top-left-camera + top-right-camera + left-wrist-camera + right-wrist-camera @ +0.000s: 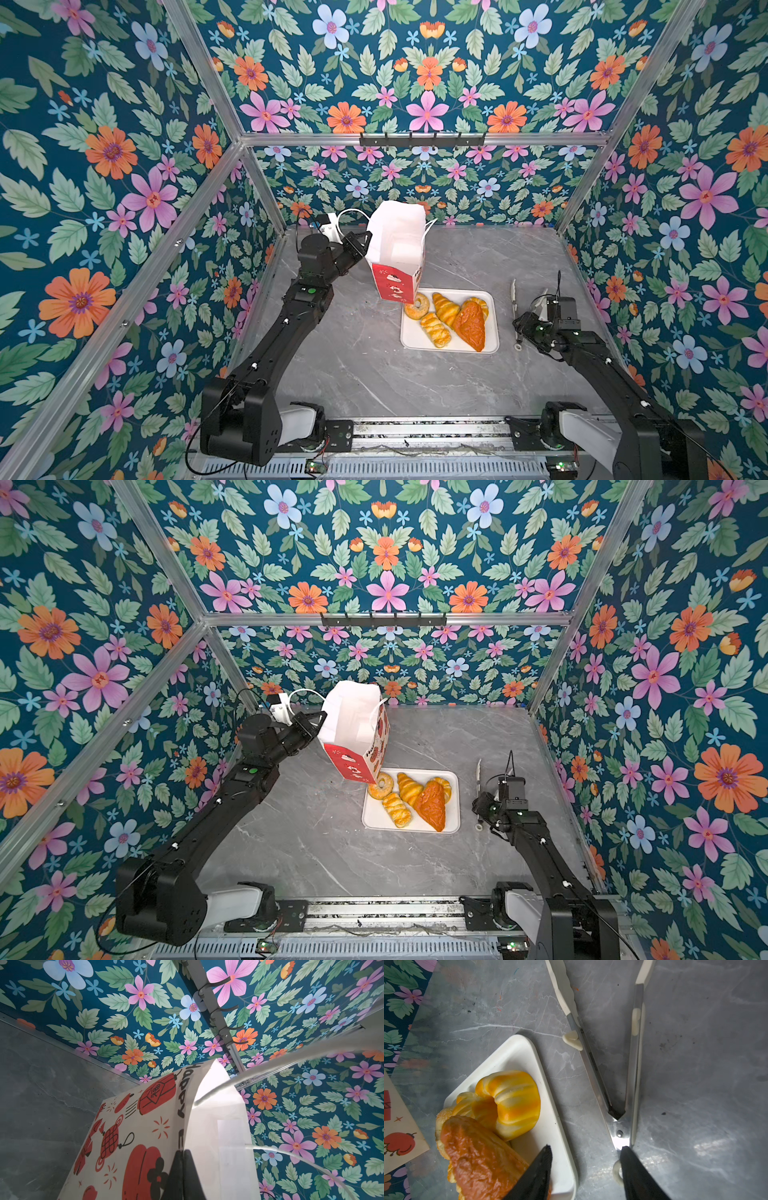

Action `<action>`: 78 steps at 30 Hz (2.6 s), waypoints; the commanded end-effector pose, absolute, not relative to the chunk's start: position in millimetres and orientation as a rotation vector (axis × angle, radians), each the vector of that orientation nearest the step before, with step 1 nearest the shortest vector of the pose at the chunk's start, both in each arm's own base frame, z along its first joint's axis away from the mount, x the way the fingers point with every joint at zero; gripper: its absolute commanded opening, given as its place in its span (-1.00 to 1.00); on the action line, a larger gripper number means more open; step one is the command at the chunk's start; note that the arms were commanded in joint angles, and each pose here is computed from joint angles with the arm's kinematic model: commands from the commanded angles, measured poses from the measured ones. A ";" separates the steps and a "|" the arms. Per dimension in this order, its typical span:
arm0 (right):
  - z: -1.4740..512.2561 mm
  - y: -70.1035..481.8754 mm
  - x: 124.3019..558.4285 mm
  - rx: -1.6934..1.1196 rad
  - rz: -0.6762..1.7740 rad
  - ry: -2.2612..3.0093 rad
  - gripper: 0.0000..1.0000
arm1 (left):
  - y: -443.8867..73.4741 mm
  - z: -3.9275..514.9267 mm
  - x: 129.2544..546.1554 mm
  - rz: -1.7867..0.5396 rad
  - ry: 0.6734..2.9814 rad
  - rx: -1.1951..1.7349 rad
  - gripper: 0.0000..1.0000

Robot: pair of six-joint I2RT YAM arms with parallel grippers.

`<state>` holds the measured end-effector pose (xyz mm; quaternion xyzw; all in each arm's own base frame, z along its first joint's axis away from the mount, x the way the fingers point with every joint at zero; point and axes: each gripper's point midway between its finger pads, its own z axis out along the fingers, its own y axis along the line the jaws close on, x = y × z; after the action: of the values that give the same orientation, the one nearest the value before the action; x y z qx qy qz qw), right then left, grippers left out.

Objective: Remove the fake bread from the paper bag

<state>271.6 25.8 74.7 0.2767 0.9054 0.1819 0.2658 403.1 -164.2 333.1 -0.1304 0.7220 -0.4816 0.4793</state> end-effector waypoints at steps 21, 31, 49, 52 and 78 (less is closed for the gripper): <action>70.2 26.3 270.4 0.745 0.495 2.442 0.09 | -129.2 287.8 407.3 -0.994 1.852 -0.364 -0.92; 68.2 27.2 270.7 0.746 0.502 2.445 0.09 | -98.7 285.5 399.4 -0.820 1.911 -0.377 -0.22; 64.3 28.9 272.5 0.741 0.515 2.446 0.09 | -64.5 299.9 372.1 -0.606 1.983 -0.371 0.55; 64.5 29.1 273.4 0.736 0.515 2.448 0.09 | -57.7 305.4 364.9 -0.556 1.996 -0.370 0.60; 109.1 17.7 287.0 0.500 0.246 2.330 0.08 | 87.8 248.1 250.8 0.272 1.556 -0.692 0.71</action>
<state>281.7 27.8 105.6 0.2036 0.9068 0.1360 0.3432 244.0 79.0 226.8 -0.2816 0.7503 0.1177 0.5864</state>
